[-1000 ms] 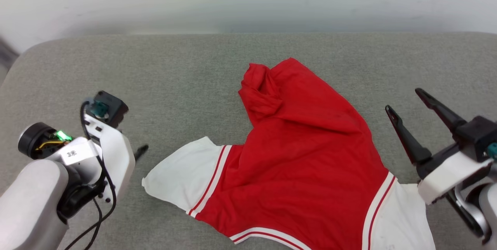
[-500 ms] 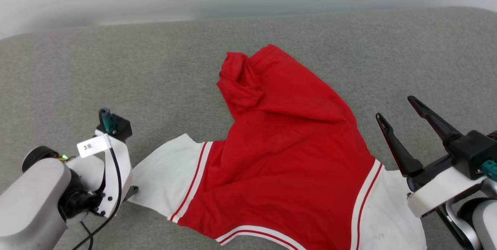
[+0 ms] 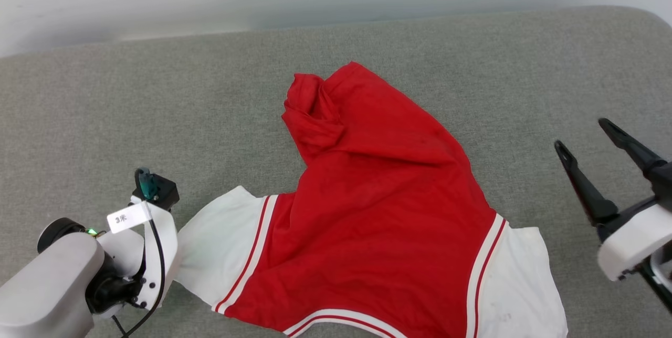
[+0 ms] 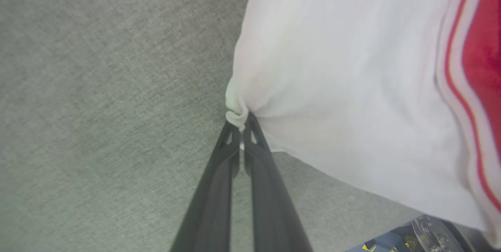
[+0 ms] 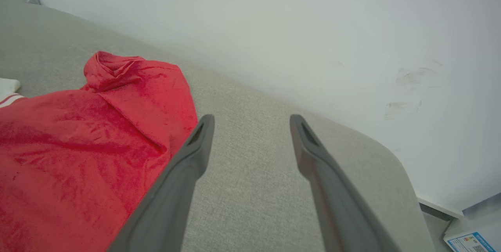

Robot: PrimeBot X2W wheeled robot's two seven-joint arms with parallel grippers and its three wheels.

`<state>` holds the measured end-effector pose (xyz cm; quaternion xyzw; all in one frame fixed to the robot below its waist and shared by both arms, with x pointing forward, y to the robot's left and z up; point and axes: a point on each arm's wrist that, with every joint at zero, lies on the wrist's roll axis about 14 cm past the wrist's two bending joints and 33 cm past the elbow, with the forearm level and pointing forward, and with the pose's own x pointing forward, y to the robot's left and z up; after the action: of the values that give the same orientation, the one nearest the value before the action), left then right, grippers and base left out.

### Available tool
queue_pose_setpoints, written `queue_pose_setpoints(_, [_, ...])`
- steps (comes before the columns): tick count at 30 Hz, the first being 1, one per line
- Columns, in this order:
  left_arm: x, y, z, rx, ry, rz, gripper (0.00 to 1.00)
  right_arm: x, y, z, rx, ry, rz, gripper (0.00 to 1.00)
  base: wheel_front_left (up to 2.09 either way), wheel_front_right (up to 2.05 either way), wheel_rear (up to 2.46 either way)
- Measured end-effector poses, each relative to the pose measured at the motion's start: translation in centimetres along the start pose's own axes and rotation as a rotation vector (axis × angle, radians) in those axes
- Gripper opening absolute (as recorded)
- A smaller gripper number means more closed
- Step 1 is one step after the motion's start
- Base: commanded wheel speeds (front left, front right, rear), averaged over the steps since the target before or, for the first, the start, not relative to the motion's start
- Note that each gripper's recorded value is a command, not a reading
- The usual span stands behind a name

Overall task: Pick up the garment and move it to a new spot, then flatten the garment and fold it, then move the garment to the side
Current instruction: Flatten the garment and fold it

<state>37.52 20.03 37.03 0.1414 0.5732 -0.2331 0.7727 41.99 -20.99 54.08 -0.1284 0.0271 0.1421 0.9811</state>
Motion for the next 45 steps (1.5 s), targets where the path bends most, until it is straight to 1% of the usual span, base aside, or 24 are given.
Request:
queue_pose_setpoints(3, [-0.7, 0.3, 0.1, 0.027, -0.044, 0.024, 0.0, -0.9, -0.8, -0.7, -0.061, 0.126, 0.037, 1.0, 0.0, 0.0, 0.0])
queue_pose_setpoints(5, [-1.2, 0.3, 0.3, 0.036, -0.079, 0.031, 0.0, -1.6, -1.1, -1.4, -0.088, 0.24, 0.073, 1.0, 0.0, 0.0, 0.0])
queue_pose_setpoints(7, [-1.6, 0.1, 0.4, 0.03, -0.108, 0.028, 0.0, -2.7, -0.7, -2.6, -0.103, 0.385, 0.129, 1.0, 0.0, 0.0, 0.0])
queue_pose_setpoints(12, [-2.1, 0.0, 0.5, 0.024, -0.155, 0.03, 0.0, -5.2, 0.6, -5.2, -0.063, 0.662, 0.244, 1.0, 0.0, 0.0, 0.0])
queue_pose_setpoints(15, [-2.1, -0.2, 0.7, 0.027, -0.173, 0.028, 0.0, -6.8, 2.0, -7.5, -0.04, 0.81, 0.312, 1.0, 0.0, 0.0, 0.0])
queue_pose_setpoints(17, [-2.3, -0.3, 1.3, 0.033, -0.196, 0.029, 0.0, -7.7, 3.0, -9.0, -0.021, 0.883, 0.353, 1.0, 0.0, 0.0, 0.0])
queue_pose_setpoints(21, [-2.2, -0.1, 1.5, 0.038, -0.206, 0.036, 0.0, -8.8, 4.9, -12.1, 0.043, 0.983, 0.402, 1.0, 0.0, 0.0, 0.0])
queue_pose_setpoints(23, [-2.1, 0.0, 1.4, 0.036, -0.205, 0.035, 0.0, -9.1, 5.9, -13.4, 0.1, 1.008, 0.413, 1.0, 0.0, 0.0, 0.0])
queue_pose_setpoints(28, [-1.7, 0.3, 1.5, 0.036, -0.207, 0.038, 0.0, -9.8, 7.6, -16.3, 0.194, 1.068, 0.423, 1.0, 0.0, 0.0, 0.0])
queue_pose_setpoints(32, [-1.5, 0.5, 1.5, 0.035, -0.208, 0.039, 0.0, -10.6, 8.5, -18.0, 0.211, 1.11, 0.435, 1.0, 0.0, 0.0, 0.0])
queue_pose_setpoints(36, [-1.5, 0.5, 1.8, 0.035, -0.22, 0.038, 0.0, -10.5, 8.9, -18.6, 0.203, 1.091, 0.434, 1.0, 0.0, 0.0, 0.0])
queue_pose_setpoints(37, [-1.5, 0.5, 1.9, 0.032, -0.223, 0.036, 0.0, -10.4, 8.9, -18.6, 0.196, 1.078, 0.435, 0.6, 0.0, 0.0, 0.0])
queue_pose_setpoints(38, [-1.6, 0.5, 2.0, 0.029, -0.234, 0.036, 0.0, -10.3, 8.9, -18.6, 0.195, 1.064, 0.433, 0.0, 0.0, 0.0, 0.0])
queue_pose_setpoints(45, [-3.2, 0.1, 2.8, 0.018, -0.332, 0.039, 0.0, -9.0, 8.3, -16.1, 0.175, 0.905, 0.408, 0.0, 0.0, 0.0, 0.0])
